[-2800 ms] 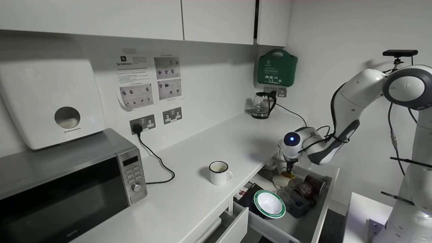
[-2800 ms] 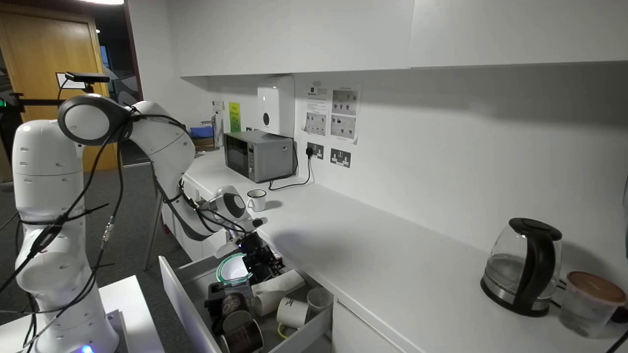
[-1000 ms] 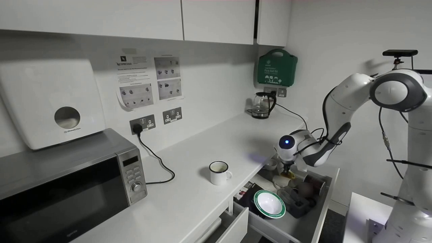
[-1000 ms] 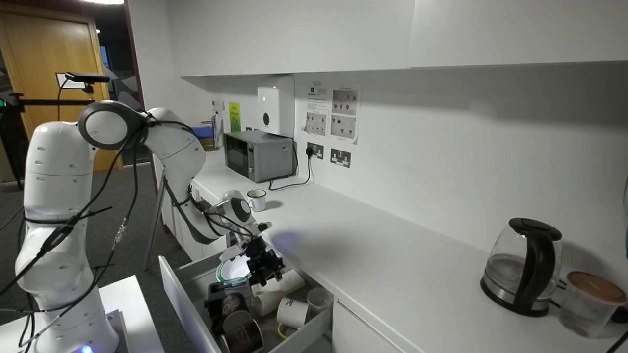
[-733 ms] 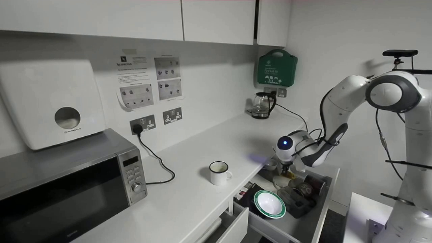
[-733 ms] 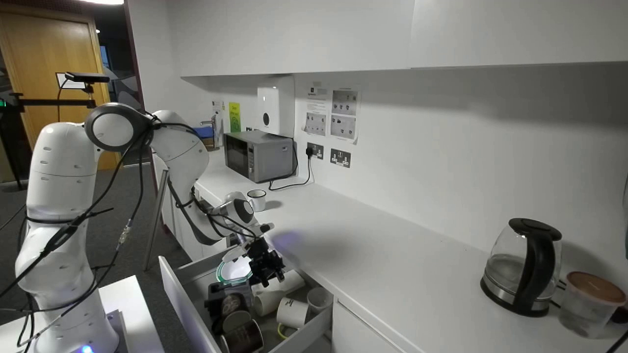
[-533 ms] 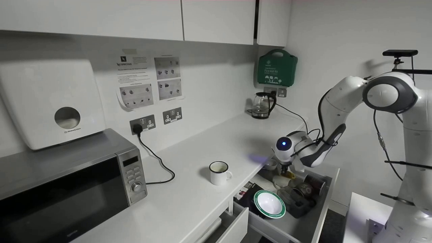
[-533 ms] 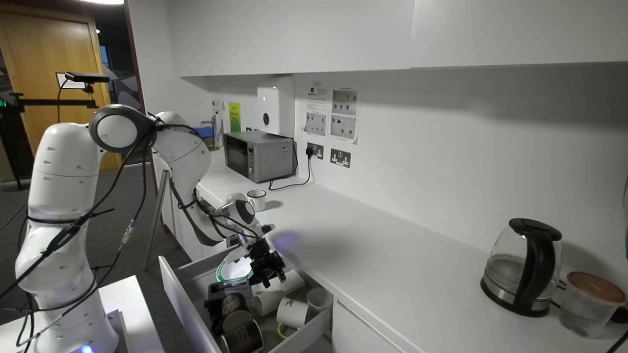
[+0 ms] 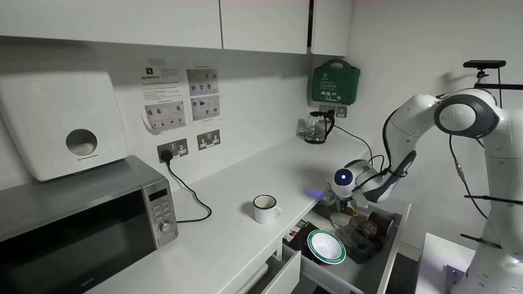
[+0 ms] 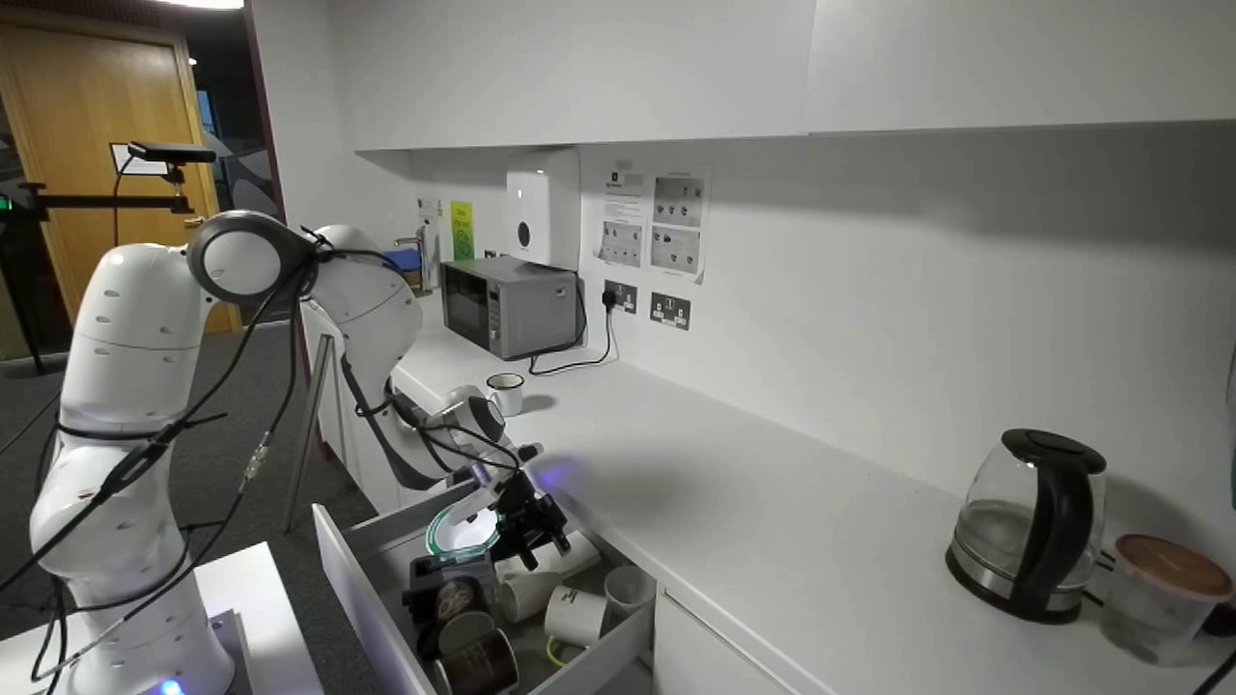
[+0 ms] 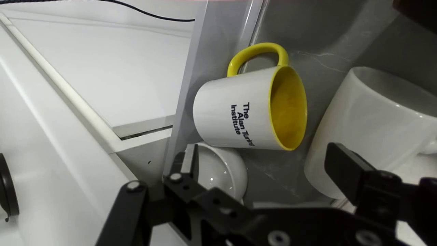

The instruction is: Open the drawer on the right, take three mugs out of the drawer and place them on the countertop

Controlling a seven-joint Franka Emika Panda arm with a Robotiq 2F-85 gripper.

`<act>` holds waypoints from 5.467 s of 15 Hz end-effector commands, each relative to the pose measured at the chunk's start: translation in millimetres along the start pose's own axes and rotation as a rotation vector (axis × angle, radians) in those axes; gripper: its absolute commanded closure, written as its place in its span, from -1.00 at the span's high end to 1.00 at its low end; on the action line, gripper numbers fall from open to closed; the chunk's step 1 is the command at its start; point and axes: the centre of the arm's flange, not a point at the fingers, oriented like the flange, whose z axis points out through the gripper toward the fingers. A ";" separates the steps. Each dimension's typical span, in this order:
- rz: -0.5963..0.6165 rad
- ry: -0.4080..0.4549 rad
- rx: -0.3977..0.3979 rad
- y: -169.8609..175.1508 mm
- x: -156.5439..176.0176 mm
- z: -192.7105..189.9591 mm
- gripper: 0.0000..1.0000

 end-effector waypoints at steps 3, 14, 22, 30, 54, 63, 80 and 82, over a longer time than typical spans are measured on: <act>-0.029 0.003 -0.048 3.6 -2.6 18.8 1.00; -0.072 -0.017 -0.073 2.4 -3.7 43.6 1.00; -0.103 -0.028 -0.085 -3.4 -2.4 56.7 1.00; -0.127 -0.026 -0.140 4.5 -3.2 55.6 1.00; -0.143 -0.037 -0.152 9.1 8.2 78.2 1.00; -0.146 -0.058 -0.144 7.6 7.7 82.0 -0.61; 0.018 -0.118 -0.110 49.5 -6.5 55.3 -0.94; 0.064 -0.121 -0.092 55.1 -8.5 46.7 -0.94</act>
